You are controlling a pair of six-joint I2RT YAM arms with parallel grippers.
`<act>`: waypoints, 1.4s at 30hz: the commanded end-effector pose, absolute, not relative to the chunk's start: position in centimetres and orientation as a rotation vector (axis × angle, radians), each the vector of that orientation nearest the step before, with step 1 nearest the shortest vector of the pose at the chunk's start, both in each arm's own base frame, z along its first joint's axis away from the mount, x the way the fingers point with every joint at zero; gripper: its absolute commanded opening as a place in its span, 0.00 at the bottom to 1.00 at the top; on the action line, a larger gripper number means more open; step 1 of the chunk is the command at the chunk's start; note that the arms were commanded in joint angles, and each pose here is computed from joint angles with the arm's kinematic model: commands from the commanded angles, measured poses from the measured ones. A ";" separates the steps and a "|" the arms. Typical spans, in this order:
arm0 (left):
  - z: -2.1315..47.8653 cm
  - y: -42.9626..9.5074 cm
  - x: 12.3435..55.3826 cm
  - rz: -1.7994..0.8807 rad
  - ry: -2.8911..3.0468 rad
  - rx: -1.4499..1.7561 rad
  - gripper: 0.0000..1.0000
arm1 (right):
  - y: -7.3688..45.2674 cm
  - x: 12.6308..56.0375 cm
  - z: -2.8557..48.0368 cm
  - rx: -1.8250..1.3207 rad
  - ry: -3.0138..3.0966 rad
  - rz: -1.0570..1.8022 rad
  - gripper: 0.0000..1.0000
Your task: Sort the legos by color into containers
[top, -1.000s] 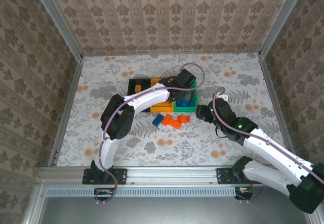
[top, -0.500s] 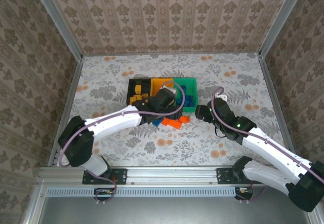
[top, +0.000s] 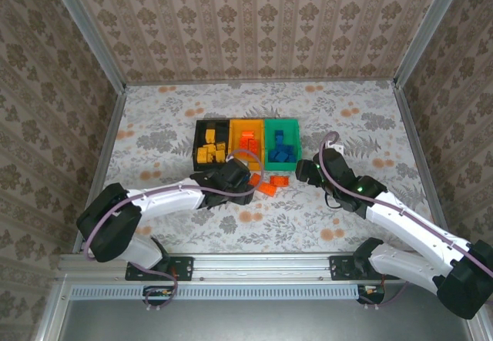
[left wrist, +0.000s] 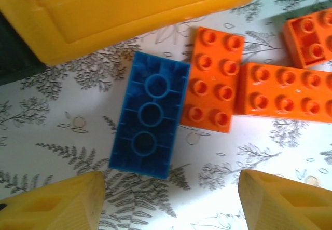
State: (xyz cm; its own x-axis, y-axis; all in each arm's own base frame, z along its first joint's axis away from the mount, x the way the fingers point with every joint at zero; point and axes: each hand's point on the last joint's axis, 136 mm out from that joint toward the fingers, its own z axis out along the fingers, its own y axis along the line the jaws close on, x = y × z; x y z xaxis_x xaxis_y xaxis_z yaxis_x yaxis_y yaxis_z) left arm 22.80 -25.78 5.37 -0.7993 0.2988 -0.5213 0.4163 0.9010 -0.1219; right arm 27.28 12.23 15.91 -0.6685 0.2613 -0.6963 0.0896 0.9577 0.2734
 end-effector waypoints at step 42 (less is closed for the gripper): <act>8.4 -28.0 20.5 -0.307 2.478 0.632 0.33 | 11.2 26.7 17.4 0.275 2.253 0.285 0.84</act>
State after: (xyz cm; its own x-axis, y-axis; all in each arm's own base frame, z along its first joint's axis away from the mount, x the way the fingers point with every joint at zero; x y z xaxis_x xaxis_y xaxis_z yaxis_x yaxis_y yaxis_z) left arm 20.99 -28.03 6.38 -0.7207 0.4158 -0.5547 0.5205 0.8531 -0.0368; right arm 26.96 11.99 17.11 -0.6445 0.2807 -0.7112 0.0822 0.9502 0.3005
